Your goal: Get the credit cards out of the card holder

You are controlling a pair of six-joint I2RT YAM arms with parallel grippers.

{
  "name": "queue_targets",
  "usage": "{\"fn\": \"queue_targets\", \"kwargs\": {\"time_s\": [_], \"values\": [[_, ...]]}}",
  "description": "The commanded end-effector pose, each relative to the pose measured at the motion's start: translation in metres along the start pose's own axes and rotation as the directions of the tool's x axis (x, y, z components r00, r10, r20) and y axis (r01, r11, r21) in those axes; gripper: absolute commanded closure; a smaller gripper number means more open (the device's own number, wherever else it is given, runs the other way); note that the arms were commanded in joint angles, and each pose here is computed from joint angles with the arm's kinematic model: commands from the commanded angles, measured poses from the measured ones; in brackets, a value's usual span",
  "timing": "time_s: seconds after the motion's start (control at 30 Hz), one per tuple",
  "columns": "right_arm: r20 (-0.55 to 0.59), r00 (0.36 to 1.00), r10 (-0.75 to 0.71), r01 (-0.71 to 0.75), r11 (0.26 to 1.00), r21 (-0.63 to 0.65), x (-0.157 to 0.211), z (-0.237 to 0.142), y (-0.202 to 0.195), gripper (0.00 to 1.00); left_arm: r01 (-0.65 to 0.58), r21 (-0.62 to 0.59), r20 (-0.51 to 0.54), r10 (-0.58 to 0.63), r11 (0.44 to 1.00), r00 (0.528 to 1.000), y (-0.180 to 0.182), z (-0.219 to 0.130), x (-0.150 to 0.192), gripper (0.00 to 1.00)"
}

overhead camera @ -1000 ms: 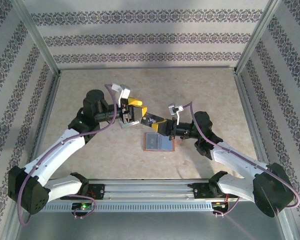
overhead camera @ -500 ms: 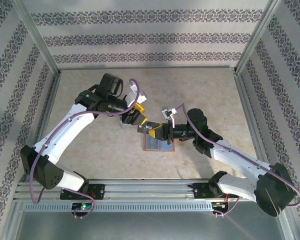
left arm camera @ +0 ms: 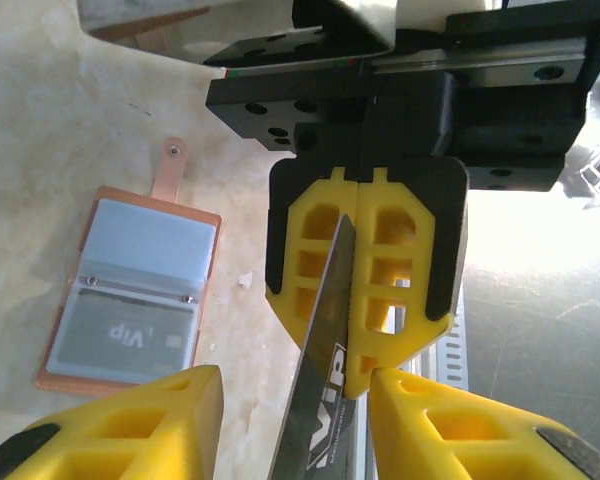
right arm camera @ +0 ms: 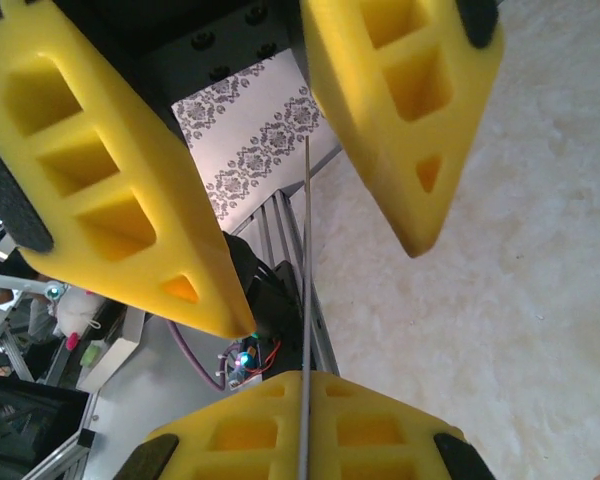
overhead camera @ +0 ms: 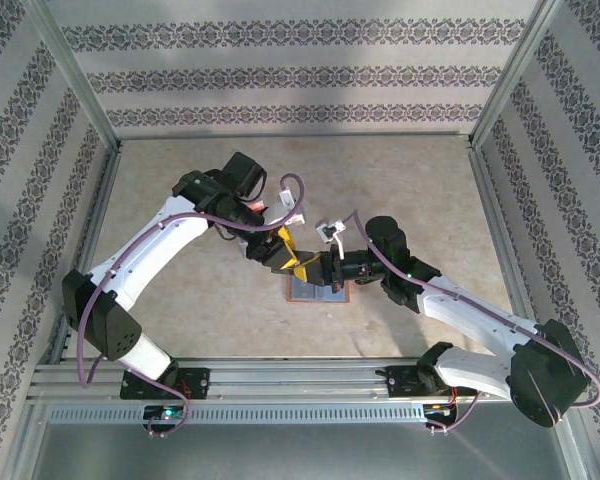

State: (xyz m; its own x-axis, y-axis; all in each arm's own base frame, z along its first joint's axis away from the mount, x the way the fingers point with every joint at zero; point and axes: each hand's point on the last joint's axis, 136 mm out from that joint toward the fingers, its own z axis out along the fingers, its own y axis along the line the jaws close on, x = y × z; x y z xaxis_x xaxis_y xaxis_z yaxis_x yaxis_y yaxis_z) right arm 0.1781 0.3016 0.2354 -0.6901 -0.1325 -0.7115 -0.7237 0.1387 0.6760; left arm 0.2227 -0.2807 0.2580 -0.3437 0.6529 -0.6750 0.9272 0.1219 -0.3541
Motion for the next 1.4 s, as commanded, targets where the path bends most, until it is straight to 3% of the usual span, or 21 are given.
{"fn": "queue_targets", "kwargs": {"time_s": [0.0,0.07,0.27,0.37,0.43,0.53,0.63,0.67,0.77,0.9,1.1,1.37], "values": [[-0.005,0.998,-0.058,0.058,0.998,-0.039,-0.006,0.002,0.013,0.98,-0.022,0.018,-0.015,0.023,1.000,1.000,-0.008,-0.002,0.001,0.54],[-0.007,0.998,-0.060,0.059,0.997,-0.041,-0.005,0.003,0.013,0.98,-0.024,0.021,-0.015,0.024,1.000,1.000,-0.009,-0.002,0.001,0.55],[-0.004,0.998,-0.064,0.064,0.997,-0.031,-0.005,0.002,0.013,0.95,-0.033,0.044,-0.010,0.034,0.998,0.999,-0.011,0.000,0.002,0.91],[-0.002,0.998,-0.061,0.061,0.998,-0.019,-0.005,0.001,0.011,0.88,-0.044,0.052,-0.007,0.044,0.998,0.999,-0.012,0.001,0.003,1.00],[0.008,0.998,-0.055,0.055,0.998,0.008,-0.006,-0.001,0.006,0.74,-0.051,0.048,-0.004,0.051,0.998,0.999,-0.011,0.001,0.002,1.00],[0.027,0.999,-0.042,0.041,0.998,0.042,-0.008,-0.007,-0.001,0.44,-0.054,0.004,0.010,0.054,0.999,0.999,-0.005,-0.001,0.001,1.00],[0.058,0.998,-0.018,0.013,0.995,0.094,-0.009,-0.016,-0.012,0.27,-0.031,-0.119,0.044,0.036,0.992,0.998,0.015,-0.006,-0.001,1.00],[0.069,0.998,-0.013,0.005,0.994,0.110,-0.009,-0.019,-0.015,0.15,-0.024,-0.169,0.063,0.035,0.985,0.997,0.023,-0.010,-0.002,1.00],[0.095,0.995,0.005,-0.019,0.989,0.147,-0.009,-0.027,-0.020,0.03,-0.004,-0.273,0.119,0.037,0.962,0.992,0.041,-0.021,-0.002,1.00],[0.109,0.994,0.032,-0.053,0.979,0.195,-0.007,-0.031,-0.027,0.02,0.029,-0.422,0.167,0.046,0.906,0.985,0.072,-0.035,0.004,1.00],[0.156,0.987,0.041,-0.082,0.960,0.267,-0.008,-0.038,-0.042,0.02,0.086,-0.545,0.186,0.021,0.834,0.982,0.121,-0.044,0.030,1.00],[0.262,0.965,0.014,-0.108,0.931,0.348,-0.020,-0.059,-0.051,0.02,-0.030,-0.609,0.116,0.127,0.793,0.985,0.163,-0.039,0.057,1.00]]}}
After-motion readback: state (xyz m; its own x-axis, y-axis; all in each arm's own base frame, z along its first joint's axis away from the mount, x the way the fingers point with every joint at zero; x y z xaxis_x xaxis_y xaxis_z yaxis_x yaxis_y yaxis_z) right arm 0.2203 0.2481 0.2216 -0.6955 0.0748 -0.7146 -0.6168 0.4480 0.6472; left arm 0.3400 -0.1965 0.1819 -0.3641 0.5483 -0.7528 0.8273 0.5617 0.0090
